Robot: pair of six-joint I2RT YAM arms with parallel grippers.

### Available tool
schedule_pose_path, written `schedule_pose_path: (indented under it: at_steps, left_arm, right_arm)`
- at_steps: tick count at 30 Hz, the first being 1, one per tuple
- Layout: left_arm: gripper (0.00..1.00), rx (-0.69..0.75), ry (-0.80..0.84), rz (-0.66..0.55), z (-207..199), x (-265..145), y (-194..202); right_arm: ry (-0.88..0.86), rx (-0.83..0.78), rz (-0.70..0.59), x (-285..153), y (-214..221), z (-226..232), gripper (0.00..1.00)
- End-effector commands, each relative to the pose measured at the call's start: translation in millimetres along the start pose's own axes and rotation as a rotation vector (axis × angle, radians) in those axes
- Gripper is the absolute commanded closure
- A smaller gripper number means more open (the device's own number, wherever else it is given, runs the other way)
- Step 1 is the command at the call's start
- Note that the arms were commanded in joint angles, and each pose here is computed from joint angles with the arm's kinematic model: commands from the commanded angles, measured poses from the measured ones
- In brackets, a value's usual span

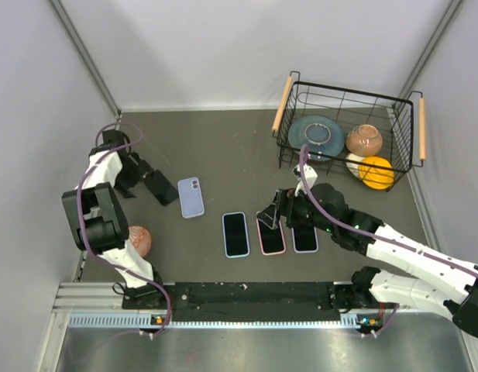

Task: Put the phone into the phone case

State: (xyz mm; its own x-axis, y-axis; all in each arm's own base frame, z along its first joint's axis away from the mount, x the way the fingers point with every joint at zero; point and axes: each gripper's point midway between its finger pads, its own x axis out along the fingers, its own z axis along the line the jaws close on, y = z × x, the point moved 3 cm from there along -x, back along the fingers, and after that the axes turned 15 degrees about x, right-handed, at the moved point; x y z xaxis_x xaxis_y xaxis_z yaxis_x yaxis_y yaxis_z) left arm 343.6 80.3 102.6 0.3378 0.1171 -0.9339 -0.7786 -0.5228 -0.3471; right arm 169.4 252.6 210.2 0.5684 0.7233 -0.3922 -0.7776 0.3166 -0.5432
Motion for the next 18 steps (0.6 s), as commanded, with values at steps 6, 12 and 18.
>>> schedule_pose_path:
  at_steps: [6,12,18]
  left_arm:
    - [0.11,0.035,0.058,0.002,-59.0,8.6,-14.0]
    - [0.09,0.042,-0.014,0.044,-61.3,21.0,-12.7]
    - [0.07,0.054,-0.063,0.076,-60.7,31.6,-7.5]
  right_arm:
    - [0.011,-0.038,-0.014,3.9,-6.6,0.7,0.16]
    - [0.035,-0.051,-0.026,6.6,-9.9,-2.1,0.16]
    - [0.041,-0.048,-0.024,8.5,-9.0,-2.7,0.16]
